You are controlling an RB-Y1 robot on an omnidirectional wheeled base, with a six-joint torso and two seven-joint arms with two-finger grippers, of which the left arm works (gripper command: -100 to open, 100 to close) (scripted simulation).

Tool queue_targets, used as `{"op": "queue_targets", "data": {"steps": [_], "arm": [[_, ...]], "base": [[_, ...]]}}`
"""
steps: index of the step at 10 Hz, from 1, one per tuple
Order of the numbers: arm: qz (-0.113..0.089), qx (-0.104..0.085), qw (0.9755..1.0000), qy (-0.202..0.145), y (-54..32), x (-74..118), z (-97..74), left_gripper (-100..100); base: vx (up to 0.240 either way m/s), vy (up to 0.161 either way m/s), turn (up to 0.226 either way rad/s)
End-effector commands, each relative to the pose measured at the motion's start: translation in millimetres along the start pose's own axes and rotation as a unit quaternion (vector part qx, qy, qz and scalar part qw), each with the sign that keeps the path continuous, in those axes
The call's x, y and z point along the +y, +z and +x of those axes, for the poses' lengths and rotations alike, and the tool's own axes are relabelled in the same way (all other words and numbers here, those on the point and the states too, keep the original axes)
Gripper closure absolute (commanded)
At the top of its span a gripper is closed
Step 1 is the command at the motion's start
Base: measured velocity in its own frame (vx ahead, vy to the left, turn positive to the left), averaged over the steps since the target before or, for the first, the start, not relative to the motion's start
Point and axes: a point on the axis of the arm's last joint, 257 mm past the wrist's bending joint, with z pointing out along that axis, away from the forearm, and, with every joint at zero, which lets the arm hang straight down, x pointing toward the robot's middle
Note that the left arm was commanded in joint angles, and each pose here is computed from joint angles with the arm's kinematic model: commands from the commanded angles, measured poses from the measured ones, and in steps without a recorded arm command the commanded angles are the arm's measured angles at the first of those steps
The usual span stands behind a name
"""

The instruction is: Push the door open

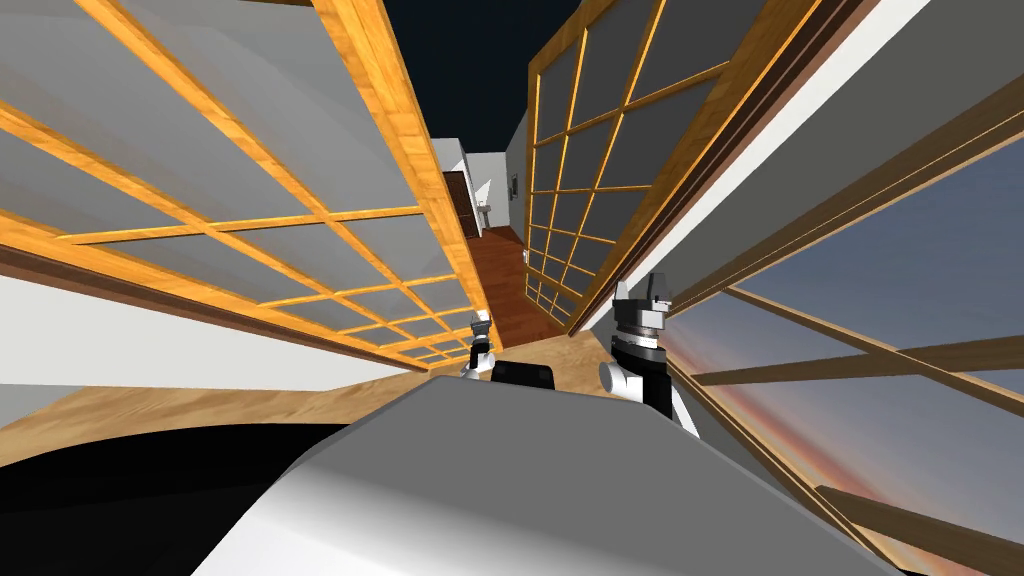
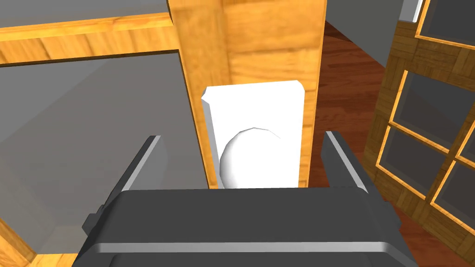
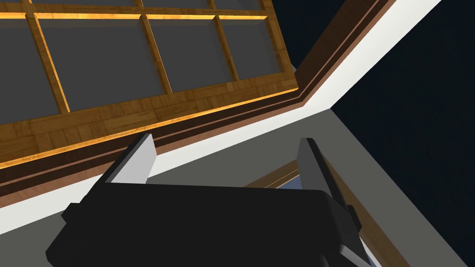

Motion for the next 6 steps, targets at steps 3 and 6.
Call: {"op": "queue_targets", "data": {"steps": [3,6], "arm": [[0.0,0.0,1.0,0.0,0.0,0.0,0.0,100],[0.0,0.0,1.0,0.0,0.0,0.0,0.0,100]], "base": [[0.012,-0.001,-0.011],[-0.011,-0.003,0.003]]}}
